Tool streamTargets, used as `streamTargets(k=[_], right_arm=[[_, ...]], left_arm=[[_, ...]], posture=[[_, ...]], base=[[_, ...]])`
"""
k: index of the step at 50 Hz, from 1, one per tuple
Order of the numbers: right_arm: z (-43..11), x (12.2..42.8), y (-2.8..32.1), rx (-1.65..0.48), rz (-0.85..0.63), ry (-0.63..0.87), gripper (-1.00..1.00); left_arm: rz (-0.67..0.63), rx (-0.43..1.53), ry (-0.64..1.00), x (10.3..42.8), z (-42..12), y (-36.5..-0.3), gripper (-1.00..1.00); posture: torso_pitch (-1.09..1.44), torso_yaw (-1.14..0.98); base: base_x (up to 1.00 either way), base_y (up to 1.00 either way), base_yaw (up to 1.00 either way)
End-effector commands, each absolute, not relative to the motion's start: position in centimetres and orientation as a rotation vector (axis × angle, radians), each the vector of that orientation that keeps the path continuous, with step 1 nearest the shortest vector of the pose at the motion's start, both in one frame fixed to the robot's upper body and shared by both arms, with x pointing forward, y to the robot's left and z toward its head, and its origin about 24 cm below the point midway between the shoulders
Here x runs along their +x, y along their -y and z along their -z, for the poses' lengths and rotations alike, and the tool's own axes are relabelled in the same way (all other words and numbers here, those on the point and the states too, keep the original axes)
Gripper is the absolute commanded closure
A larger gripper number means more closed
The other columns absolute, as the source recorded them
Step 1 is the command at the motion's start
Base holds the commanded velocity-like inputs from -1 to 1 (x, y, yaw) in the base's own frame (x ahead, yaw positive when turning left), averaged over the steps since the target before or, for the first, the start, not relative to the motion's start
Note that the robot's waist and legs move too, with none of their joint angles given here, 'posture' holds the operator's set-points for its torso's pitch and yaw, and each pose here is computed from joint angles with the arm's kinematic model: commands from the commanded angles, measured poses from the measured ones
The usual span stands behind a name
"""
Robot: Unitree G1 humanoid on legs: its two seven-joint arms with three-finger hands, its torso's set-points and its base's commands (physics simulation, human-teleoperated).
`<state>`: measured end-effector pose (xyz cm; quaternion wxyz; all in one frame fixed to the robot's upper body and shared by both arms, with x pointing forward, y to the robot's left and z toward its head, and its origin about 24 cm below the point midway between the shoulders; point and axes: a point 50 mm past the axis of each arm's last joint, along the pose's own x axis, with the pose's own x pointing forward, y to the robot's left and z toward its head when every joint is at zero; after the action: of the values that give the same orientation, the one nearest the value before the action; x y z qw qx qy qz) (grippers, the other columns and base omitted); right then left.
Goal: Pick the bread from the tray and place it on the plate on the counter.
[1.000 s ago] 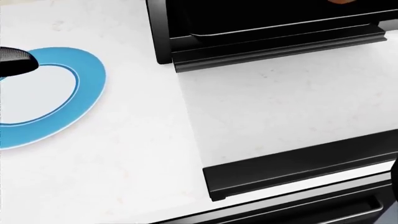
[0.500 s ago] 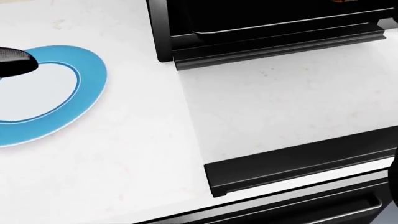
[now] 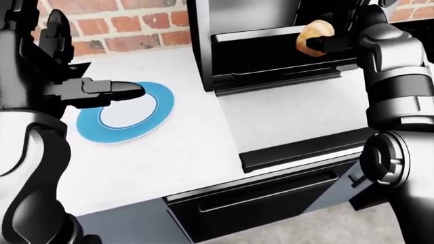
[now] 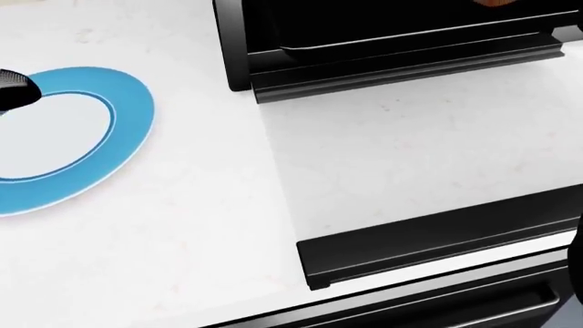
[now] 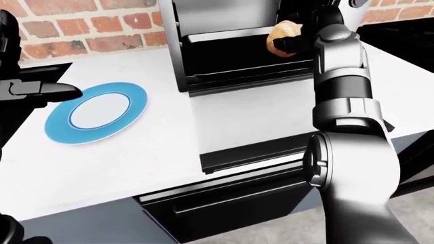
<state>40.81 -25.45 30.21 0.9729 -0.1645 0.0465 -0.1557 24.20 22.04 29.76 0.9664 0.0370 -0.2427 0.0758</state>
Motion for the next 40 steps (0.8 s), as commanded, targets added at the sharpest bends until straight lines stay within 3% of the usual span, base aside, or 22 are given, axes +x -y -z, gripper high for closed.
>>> streamTargets(k=[1,16,26,40], right_arm=[[-32.7,40.5,25.1,-0.338,0.312,-0.004,0.10],[-32.8,40.6,24.8,-0.351,0.301,0.009,0.47],[-33.3,40.6,24.7,-0.358,0.327,0.059,1.00],[-34.5,40.7,24.3,-0.367,0.371,0.175,1.00]], left_arm=[[-0.162,0.081,0.563,23.5,-31.0,-22.1,-1.00],[-0.158,0.084,0.568,23.6,-31.3,-22.0,-1.00],[-0.164,0.084,0.568,23.4,-31.2,-22.1,-1.00],[-0.168,0.084,0.567,23.2,-31.1,-22.3,-1.00]], posture=[[0.00,0.00],[0.00,0.00],[0.00,0.00],[0.00,0.00]], base=[[0.00,0.00,0.00],[0.00,0.00,0.00],[0.00,0.00,0.00],[0.00,0.00,0.00]])
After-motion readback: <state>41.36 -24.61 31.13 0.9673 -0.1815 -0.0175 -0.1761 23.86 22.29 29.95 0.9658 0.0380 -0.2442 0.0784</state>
